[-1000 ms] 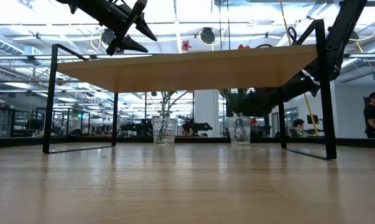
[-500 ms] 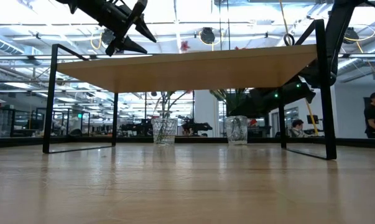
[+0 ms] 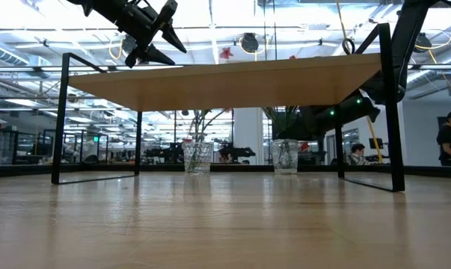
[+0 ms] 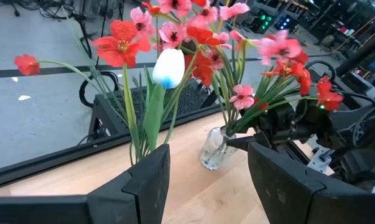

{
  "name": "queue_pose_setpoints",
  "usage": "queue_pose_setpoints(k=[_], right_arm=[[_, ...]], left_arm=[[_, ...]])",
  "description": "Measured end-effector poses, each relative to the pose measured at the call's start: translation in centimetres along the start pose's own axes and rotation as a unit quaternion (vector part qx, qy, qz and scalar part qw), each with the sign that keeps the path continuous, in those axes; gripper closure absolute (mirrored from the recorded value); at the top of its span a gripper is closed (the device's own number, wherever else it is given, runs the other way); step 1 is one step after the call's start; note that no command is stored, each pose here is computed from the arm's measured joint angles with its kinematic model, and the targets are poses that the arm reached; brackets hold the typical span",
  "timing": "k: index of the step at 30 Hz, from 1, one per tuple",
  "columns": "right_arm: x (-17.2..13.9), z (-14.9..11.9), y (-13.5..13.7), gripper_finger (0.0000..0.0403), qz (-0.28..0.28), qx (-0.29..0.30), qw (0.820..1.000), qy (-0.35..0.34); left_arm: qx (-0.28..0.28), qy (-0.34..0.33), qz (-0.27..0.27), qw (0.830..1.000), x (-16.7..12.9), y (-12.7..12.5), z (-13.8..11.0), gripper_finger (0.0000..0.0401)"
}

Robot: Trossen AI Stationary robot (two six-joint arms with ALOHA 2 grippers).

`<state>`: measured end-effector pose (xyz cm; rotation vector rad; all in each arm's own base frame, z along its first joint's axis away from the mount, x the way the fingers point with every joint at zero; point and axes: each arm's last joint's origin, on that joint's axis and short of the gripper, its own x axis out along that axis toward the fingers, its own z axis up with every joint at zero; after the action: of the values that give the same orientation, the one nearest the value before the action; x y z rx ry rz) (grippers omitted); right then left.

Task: Pick and place flowers into a vace then onto a shelf
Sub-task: Put the right transparent flower vase on the shelf

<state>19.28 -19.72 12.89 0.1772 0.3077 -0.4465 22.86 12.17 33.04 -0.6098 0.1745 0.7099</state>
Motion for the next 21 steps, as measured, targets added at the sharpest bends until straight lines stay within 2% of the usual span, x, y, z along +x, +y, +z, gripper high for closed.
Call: queue_pose_setpoints(k=[10, 21], right_arm=[[-1.7, 2.1, 0.4, 0.0271, -0.034, -0.007, 0.999, -0.016], [-4.2, 4.7, 1.2, 0.0271, -0.040, -0.013, 0.998, -0.043]], left_arm=[[0.007, 0.006, 0.005, 1.000, 0.0, 0.1, -0.1, 0.0183], [0.013, 0.006, 0.005, 1.000, 0.0, 0.1, -0.1, 0.0183]])
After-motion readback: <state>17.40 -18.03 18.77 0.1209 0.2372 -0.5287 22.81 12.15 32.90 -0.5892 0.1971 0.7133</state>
